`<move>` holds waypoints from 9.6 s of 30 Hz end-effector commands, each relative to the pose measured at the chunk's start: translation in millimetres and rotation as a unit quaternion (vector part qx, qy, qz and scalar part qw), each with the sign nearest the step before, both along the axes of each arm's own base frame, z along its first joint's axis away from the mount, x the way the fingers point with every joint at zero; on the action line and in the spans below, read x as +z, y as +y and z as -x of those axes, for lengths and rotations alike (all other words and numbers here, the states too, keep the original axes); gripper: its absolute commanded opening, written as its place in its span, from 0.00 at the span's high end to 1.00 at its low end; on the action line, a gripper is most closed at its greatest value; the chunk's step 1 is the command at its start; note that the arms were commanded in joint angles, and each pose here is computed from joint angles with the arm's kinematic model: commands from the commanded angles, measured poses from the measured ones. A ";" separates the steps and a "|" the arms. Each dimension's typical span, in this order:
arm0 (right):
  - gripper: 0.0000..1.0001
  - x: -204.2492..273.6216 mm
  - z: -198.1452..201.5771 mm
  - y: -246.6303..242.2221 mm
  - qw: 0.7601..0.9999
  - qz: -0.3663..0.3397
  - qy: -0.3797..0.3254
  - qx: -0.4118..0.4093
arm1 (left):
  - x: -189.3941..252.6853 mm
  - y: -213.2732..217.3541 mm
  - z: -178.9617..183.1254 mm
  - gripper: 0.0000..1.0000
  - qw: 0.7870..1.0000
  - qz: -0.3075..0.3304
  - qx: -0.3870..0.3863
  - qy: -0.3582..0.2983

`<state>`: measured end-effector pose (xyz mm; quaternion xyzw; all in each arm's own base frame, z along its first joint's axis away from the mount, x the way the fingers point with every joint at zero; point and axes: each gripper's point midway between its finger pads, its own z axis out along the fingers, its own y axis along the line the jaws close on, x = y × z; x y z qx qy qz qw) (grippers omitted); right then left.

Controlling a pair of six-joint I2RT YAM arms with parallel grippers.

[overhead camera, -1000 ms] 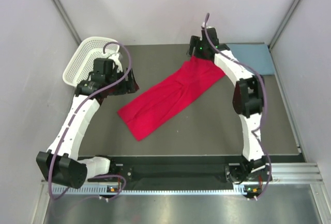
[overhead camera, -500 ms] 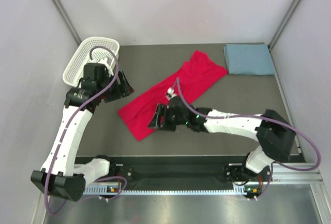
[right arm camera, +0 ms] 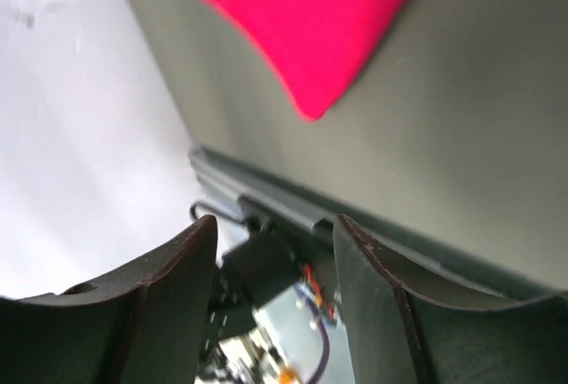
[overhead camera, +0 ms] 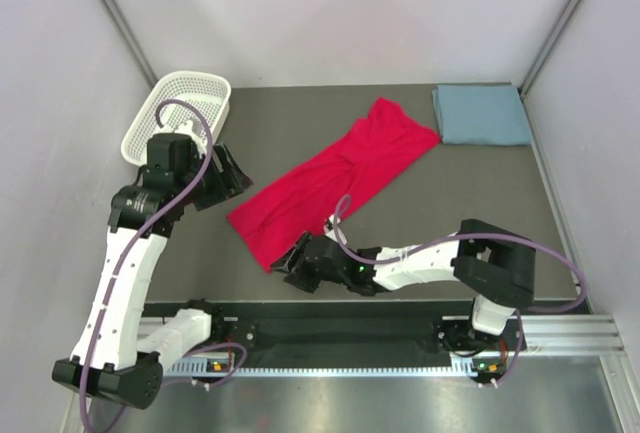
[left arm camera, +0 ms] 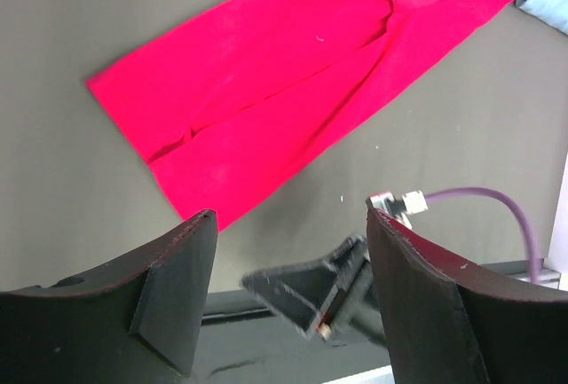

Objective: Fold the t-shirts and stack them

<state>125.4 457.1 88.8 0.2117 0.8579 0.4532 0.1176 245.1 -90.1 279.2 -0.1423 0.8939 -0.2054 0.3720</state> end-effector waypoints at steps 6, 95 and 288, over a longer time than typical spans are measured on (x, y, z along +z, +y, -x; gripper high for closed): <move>0.50 -21.0 -27.9 22.6 0.997 0.011 0.009 -0.080 | -1.1 1.6 18.0 0.27 1.000 0.002 -0.006 0.011; 0.35 1.7 -362.4 -370.9 0.925 0.347 -0.144 -0.056 | -104.3 -204.5 -317.4 0.17 0.947 -0.030 -0.244 -0.206; 0.50 27.5 -350.5 -315.9 0.902 0.355 -0.242 0.028 | -177.6 -152.2 -355.8 1.00 0.989 0.120 -0.073 -0.047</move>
